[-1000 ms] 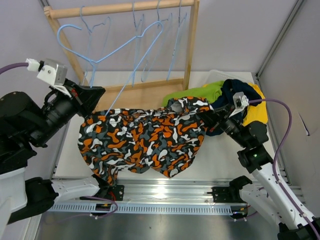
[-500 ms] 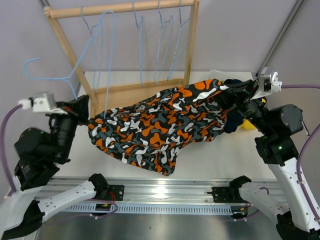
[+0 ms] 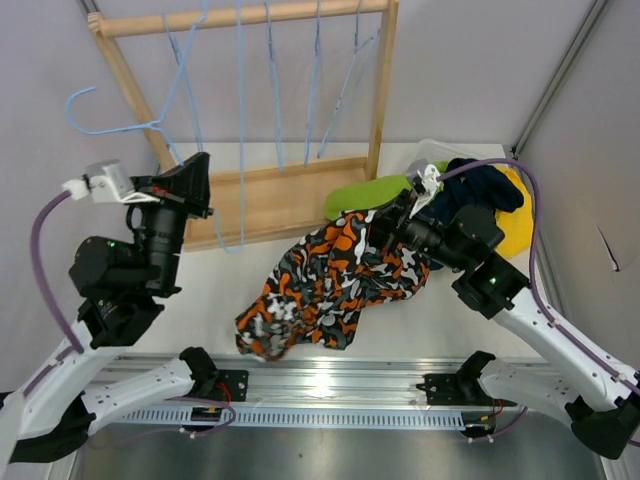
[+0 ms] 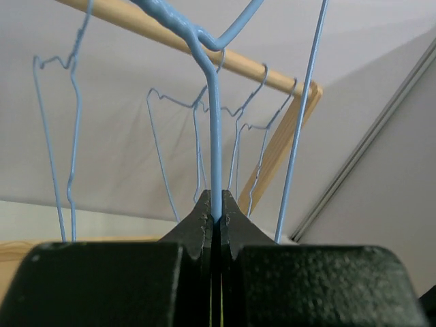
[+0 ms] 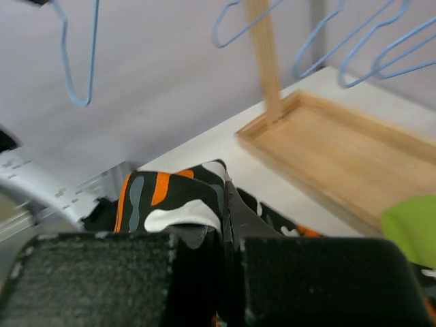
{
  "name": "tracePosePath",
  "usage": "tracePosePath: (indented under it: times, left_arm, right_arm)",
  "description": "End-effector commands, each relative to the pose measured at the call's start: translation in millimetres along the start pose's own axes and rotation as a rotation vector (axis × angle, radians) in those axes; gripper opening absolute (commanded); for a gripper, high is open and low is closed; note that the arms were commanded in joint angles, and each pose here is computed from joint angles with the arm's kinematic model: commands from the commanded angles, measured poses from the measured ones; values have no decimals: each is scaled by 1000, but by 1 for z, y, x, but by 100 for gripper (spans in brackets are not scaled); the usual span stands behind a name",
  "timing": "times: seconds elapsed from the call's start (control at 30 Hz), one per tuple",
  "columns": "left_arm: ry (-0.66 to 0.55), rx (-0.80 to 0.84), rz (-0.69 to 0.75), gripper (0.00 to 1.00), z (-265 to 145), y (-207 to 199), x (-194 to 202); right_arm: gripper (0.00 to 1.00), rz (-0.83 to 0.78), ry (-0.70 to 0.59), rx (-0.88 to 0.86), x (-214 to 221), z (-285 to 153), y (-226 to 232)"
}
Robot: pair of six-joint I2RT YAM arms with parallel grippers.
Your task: Remove the shorts from the hanger
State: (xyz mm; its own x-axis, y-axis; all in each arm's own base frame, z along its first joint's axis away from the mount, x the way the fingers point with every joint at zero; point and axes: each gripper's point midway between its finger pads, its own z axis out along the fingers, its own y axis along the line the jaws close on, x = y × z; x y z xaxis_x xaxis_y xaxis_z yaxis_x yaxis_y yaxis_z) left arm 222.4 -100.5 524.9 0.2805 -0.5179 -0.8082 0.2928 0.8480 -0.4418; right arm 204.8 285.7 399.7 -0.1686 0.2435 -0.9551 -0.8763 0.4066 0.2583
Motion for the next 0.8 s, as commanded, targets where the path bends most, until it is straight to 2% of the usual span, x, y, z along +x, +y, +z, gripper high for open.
tracePosePath:
  times: [0.0,0.07,0.1,0.13,0.17,0.23,0.33,0.37,0.4,0.47,0.57,0.6,0.67,0.7,0.77]
  left_arm:
    - [43,50,39,0,2,-12,-3]
    - [98,31,84,0,-2,-5,7]
    - [121,24,100,0,-6,-1,10]
    - [173,9,128,0,-12,7,22]
    - [195,8,133,0,-17,10,29]
    - [233,3,132,0,-32,22,38]
    - [281,-13,143,0,-48,35,46]
    - [299,-18,153,0,-50,37,49]
    - [317,-35,174,0,-51,41,52]
    - [368,-62,232,0,-53,48,60]
    - [396,-82,266,0,-52,52,66]
    - [402,-84,275,0,-51,52,68]
    - [417,-92,293,0,-48,51,76]
    - [423,-98,305,0,-46,51,78]
    - [446,-124,336,0,-39,51,85]
  right_arm:
    - [0,-151,-161,155,-72,-2,-16]
    - [0,-216,-172,244,-110,2,-29]
    - [0,-251,-186,324,-132,-2,-50]
    - [0,-301,-287,336,-190,-13,-42]
    - [0,-296,-257,373,-195,-1,-66]
    - [0,-319,-352,434,-265,-10,-101]
    - [0,-388,-446,529,-331,-29,-140]
    - [0,-471,-549,532,-375,-48,-113]
    - [0,-455,-526,613,-368,-34,-169]
    - [0,-469,-583,720,-384,-56,-204]
    - [0,-391,-568,836,-364,-77,-272]
    - [0,-283,-470,868,-312,-70,-320]
    - [0,-282,-483,840,-296,-68,-312]
    - [0,-241,-415,872,-256,-69,-329]
    - [0,-199,-375,881,-218,-61,-333]
